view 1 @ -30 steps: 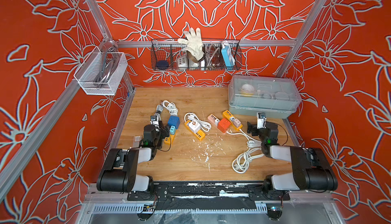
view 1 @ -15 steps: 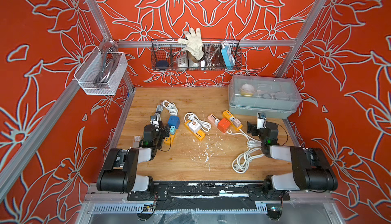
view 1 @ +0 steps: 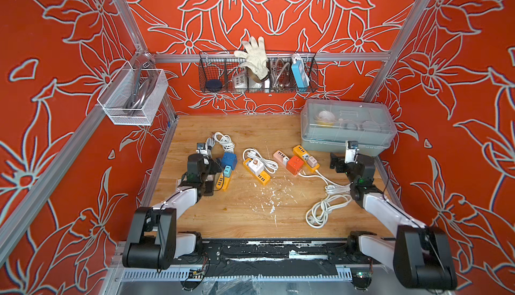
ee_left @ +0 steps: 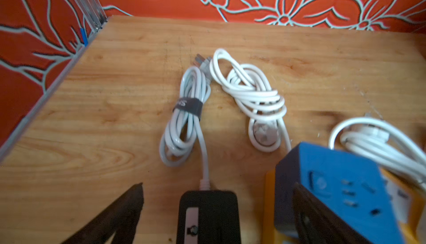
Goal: Pull the plug off the socket
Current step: Move the socket to the center of the board.
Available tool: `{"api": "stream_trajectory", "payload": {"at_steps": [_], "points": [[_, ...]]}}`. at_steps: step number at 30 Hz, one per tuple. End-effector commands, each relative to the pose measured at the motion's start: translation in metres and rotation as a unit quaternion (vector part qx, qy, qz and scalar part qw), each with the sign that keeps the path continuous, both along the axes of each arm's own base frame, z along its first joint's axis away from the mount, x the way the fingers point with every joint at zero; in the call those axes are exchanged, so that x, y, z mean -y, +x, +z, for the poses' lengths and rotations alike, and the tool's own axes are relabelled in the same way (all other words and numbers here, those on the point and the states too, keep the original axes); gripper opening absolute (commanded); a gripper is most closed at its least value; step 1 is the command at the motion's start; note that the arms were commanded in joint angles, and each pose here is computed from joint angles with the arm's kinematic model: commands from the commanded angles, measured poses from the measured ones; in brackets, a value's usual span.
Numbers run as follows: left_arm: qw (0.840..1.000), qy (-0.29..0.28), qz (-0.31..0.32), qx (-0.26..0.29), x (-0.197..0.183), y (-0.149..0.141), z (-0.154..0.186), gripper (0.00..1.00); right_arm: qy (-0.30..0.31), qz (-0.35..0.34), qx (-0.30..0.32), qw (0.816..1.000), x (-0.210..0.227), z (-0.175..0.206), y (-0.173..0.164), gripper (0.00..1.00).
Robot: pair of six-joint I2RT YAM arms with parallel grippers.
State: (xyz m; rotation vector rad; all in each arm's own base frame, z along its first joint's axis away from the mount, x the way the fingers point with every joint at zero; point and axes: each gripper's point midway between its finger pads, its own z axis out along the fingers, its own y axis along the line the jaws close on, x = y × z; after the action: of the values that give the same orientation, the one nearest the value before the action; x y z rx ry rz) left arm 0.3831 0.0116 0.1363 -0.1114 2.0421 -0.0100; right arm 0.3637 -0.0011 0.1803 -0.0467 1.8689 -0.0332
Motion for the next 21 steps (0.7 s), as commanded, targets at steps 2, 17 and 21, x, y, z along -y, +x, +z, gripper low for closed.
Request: {"api": "stream_trajectory", "payload": {"at_steps": [2, 17, 21], "points": [[0.997, -0.010, 0.010, -0.069, 0.000, -0.018, 0.016, 1.00, 0.104, 0.016, -0.055, 0.993, -0.019, 0.017, -0.022, 0.99], [0.913, -0.384, -0.065, -0.123, 0.095, -0.047, 0.087, 1.00, 0.307, 0.126, -0.071, 0.941, -0.087, 0.063, -0.054, 0.99], [0.896, -0.414, -0.077, -0.143, 0.117, -0.062, 0.089, 1.00, 0.303, 0.181, -0.111, 0.929, -0.116, 0.063, -0.057, 0.99]]}}
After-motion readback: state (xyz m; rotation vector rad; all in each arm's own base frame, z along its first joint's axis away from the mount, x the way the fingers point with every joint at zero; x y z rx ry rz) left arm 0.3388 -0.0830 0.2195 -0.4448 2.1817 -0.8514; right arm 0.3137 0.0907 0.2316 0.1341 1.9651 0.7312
